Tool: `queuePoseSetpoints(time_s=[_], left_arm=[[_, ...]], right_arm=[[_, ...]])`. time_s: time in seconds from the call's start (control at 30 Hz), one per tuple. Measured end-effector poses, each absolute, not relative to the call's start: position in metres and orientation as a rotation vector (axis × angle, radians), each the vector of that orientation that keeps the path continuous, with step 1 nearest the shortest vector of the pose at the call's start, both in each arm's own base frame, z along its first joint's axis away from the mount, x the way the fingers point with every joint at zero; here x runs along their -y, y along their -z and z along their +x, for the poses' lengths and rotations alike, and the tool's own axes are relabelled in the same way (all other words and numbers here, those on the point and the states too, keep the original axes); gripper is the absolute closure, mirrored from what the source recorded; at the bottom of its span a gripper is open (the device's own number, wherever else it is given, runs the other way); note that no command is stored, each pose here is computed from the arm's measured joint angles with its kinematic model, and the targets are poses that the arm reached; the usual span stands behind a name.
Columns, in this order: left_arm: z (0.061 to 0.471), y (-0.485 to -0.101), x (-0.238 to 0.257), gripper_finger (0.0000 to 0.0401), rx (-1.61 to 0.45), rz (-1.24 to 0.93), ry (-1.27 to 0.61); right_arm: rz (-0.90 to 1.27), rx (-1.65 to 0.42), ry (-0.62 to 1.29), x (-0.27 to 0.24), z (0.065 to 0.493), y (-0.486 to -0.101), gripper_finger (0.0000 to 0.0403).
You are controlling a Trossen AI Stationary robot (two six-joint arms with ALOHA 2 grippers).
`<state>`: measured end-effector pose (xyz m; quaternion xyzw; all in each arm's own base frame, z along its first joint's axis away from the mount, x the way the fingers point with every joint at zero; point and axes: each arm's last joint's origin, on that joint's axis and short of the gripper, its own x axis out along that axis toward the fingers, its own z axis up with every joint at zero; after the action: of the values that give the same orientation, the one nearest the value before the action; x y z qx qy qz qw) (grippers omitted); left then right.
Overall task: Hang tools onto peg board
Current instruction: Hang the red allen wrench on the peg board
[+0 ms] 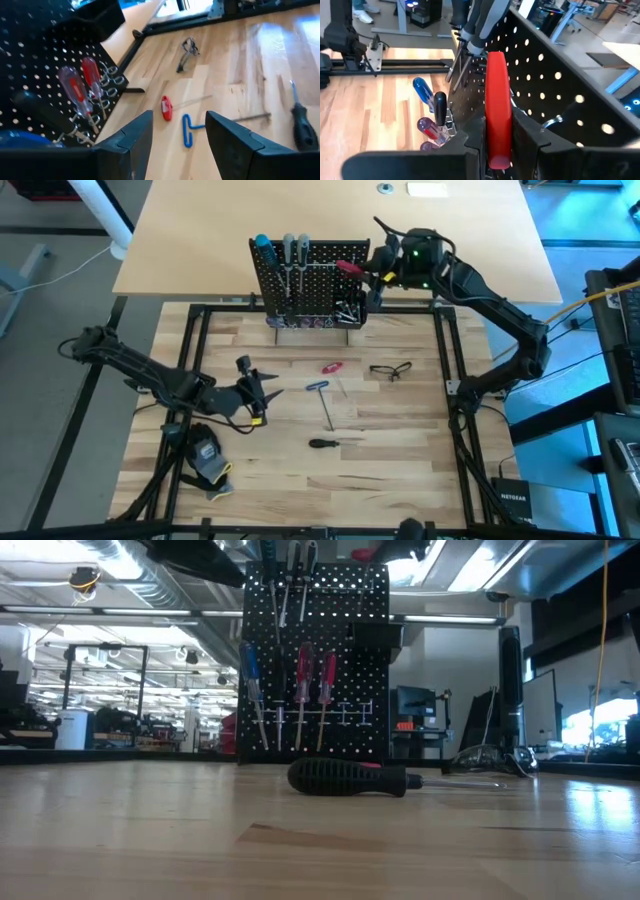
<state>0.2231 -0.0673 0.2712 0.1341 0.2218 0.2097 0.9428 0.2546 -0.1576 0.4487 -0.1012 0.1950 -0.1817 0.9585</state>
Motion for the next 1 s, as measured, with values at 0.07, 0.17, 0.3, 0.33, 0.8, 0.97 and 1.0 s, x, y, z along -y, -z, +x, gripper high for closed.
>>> queuePoseSetpoints(time_s=[0.07, 0.17, 0.3, 0.33, 0.8, 0.97, 1.0], left_arm=[[0.225, -0.274, 0.065, 0.0230, -0.434, 0.286, -0.434], [0.228, -0.277, 0.063, 0.0230, -0.414, 0.309, -0.436], [0.229, -0.279, 0.062, 0.0230, -0.400, 0.328, -0.440], [0.229, -0.279, 0.061, 0.0230, -0.400, 0.327, -0.442], [0.230, -0.279, 0.060, 0.0230, -0.398, 0.321, -0.449], [0.230, -0.279, 0.060, 0.0230, -0.397, 0.309, -0.446], [0.230, -0.279, 0.060, 0.0230, -0.398, 0.307, -0.439]], right_arm=[[-0.206, -0.405, 0.355, 0.164, 0.256, -0.445, 0.0338], [-0.200, -0.409, 0.342, 0.169, 0.257, -0.442, 0.0338], [-0.228, -0.427, 0.352, 0.174, 0.260, -0.438, 0.0338], [-0.234, -0.432, 0.350, 0.174, 0.261, -0.438, 0.0338], [-0.284, -0.475, 0.368, 0.182, 0.270, -0.428, 0.0338], [-0.289, -0.467, 0.374, 0.184, 0.275, -0.426, 0.0338], [-0.289, -0.463, 0.376, 0.185, 0.275, -0.426, 0.0338]])
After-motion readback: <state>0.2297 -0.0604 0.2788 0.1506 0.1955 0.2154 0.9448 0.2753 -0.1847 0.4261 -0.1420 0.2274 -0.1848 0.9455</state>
